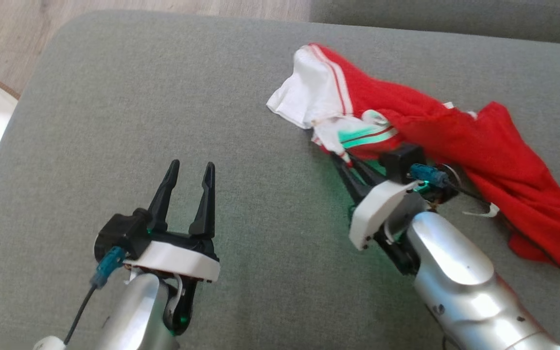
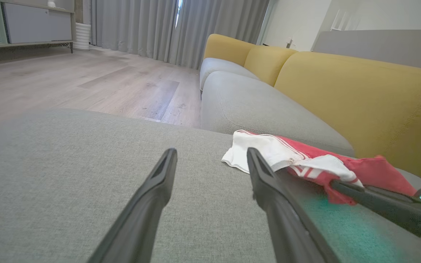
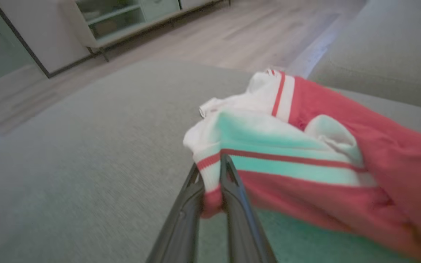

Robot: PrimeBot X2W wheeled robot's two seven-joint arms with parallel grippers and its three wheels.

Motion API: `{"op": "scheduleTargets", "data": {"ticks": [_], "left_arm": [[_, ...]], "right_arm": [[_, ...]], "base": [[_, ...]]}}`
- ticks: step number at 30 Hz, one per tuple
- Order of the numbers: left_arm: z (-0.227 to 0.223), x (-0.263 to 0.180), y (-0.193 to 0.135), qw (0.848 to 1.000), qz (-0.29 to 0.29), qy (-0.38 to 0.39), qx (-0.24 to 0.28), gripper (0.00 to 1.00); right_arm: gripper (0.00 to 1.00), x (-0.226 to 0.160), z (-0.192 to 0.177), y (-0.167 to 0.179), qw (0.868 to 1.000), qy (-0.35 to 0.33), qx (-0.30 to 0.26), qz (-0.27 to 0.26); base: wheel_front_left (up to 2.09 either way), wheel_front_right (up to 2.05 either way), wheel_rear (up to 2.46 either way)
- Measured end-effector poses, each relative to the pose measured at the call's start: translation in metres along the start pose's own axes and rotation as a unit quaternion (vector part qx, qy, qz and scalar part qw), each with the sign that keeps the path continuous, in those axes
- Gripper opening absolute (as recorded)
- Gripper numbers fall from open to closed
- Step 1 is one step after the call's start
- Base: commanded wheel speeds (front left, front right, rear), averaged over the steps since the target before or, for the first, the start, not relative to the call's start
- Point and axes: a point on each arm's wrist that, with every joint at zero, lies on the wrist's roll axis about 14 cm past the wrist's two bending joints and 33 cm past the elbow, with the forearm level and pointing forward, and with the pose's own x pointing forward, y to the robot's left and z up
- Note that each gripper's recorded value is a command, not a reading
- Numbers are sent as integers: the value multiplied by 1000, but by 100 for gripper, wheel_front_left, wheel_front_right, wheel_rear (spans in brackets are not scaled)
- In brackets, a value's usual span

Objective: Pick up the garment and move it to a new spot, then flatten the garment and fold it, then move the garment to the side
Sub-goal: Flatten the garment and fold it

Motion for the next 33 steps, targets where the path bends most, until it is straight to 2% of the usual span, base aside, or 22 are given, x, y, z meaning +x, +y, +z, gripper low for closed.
{"op": "scheduleTargets", "data": {"ticks": [7,14,15,16,20,25,29,33], "left_arm": [[16,-2,7,1000,10,-24,8,100],[34,-15,29,998,45,-50,15,100],[36,-17,32,997,49,-52,16,100],[37,-19,34,997,52,-53,17,100],[36,-26,37,997,58,-53,14,100],[37,-25,34,997,53,-56,16,100],[41,-17,21,997,33,-63,15,100],[46,-10,6,997,10,-70,14,100]], "right_arm": [[0,-1,47,45,995,-73,14,66],[0,-2,56,77,991,-80,-5,110],[25,-2,53,84,990,-75,-10,119],[100,-3,51,91,989,-70,-13,129],[100,-9,41,107,988,-53,2,147],[100,-14,54,86,990,-79,9,114],[100,-23,76,41,991,-129,-4,44],[100,-47,97,-23,982,-180,-32,-56]], "base": [[0,0,0],[0,0,0],[0,0,0],[0,0,0],[0,0,0],[0,0,0],[0,0,0],[0,0,0]]}}
